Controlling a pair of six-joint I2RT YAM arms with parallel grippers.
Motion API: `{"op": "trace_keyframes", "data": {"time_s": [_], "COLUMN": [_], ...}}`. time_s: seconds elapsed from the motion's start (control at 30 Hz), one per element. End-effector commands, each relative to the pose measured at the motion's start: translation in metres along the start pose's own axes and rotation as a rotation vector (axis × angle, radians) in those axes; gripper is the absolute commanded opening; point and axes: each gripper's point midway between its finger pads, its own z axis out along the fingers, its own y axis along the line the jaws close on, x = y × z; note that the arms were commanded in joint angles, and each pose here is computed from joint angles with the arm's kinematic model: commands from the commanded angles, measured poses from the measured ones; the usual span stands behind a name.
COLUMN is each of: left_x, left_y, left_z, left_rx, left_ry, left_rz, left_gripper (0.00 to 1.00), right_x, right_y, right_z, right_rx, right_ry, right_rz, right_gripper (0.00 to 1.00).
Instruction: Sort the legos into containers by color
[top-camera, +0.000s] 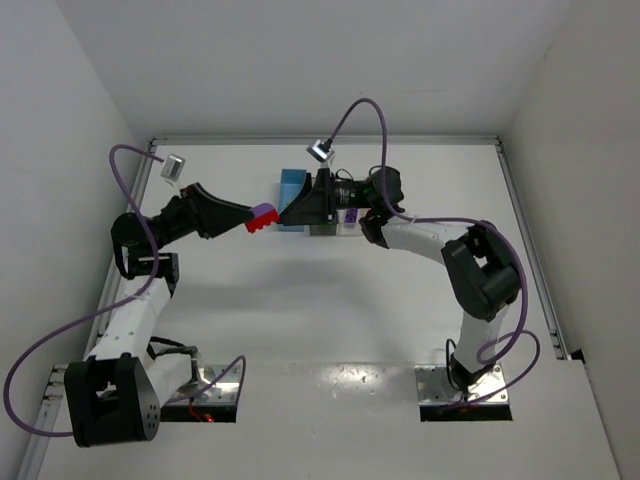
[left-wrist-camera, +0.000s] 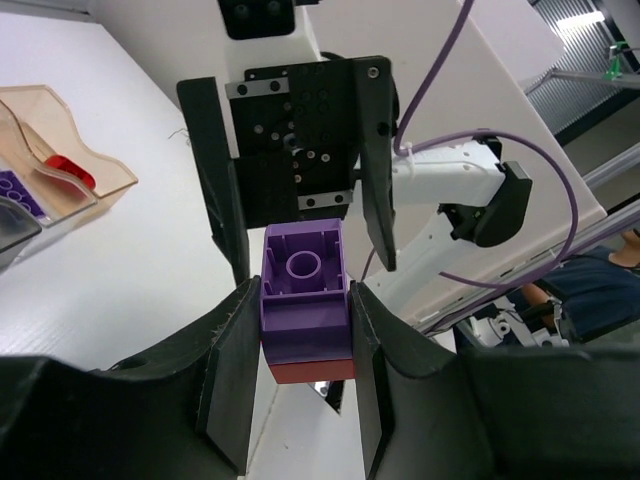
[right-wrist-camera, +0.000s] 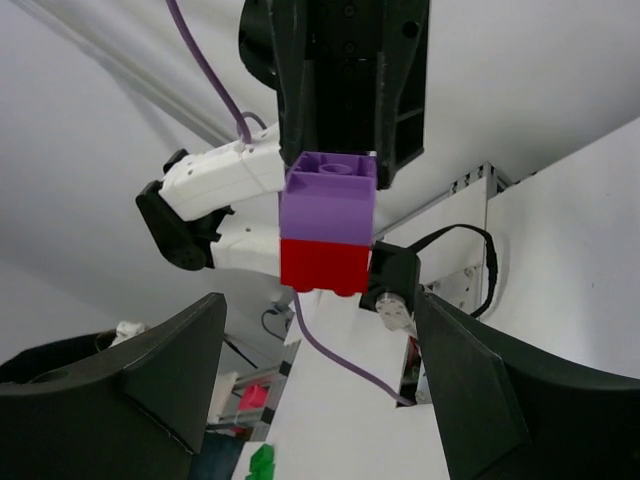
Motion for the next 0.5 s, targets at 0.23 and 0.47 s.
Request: {"op": "trace_keyframes", "data": {"time_s": [0.23,0.47], "left_x": [0.0,0.001], "left_y": [0.0,0.002], "left_z": [0.007,0.006], "left_rx": [-0.005,-0.008], "left_ry": [0.02,0.022], "left_rz": [0.044,0.045], "left_gripper": [0.0,0.0], "right_x": [-0.005,-0.001], "right_y": [0.01,0.004], "right_z": [0.015,0.023], "right_rx": [-0.051,-0.04], "right_ry": [0.032,0.051], "right_rz": [-0.146,-0.14], "right_gripper": [0.73,0.7]}}
